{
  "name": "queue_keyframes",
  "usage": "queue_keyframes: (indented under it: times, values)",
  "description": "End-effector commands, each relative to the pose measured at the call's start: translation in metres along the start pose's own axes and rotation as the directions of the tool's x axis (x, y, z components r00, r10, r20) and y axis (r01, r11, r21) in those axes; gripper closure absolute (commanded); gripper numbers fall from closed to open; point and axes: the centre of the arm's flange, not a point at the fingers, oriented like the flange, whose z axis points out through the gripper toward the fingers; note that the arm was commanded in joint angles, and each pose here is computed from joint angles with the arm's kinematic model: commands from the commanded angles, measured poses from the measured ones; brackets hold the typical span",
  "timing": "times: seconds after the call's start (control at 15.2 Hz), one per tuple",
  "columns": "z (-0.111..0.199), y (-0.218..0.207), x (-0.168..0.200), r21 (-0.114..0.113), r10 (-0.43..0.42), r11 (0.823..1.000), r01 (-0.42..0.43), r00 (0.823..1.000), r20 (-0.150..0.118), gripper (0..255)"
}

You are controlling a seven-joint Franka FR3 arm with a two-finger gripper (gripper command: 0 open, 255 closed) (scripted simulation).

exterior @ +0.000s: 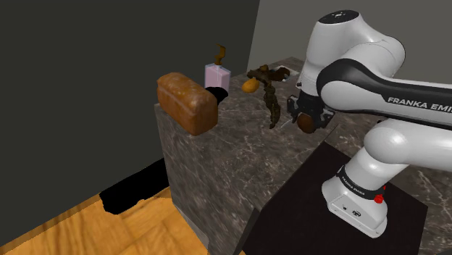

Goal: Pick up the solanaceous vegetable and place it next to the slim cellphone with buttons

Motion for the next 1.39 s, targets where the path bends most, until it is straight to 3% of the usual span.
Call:
queue_keyframes:
  times: [0.0, 0.59, 0.99, 1.06, 1.12, 1.32]
  values:
    - [-0.01, 0.001, 0.004, 0.0, 0.0, 1.0, 0.0, 1.0, 0.0, 255]
    - [-0.055, 0.004, 0.017, 0.0, 0.0, 1.0, 0.0, 1.0, 0.0, 255]
    - [-0.039, -0.001, 0.081, 0.0, 0.0, 1.0, 0.0, 1.0, 0.0, 255]
    - [-0.044, -0.001, 0.069, -0.001, 0.002, 1.0, -0.002, 1.0, 0.001, 255]
    - [-0.044, -0.001, 0.069, -0.001, 0.002, 1.0, -0.002, 1.0, 0.001, 0]
    - [-0.005, -0.007, 0.063, 0.001, -0.009, 1.0, 0.009, 1.0, -0.022, 0]
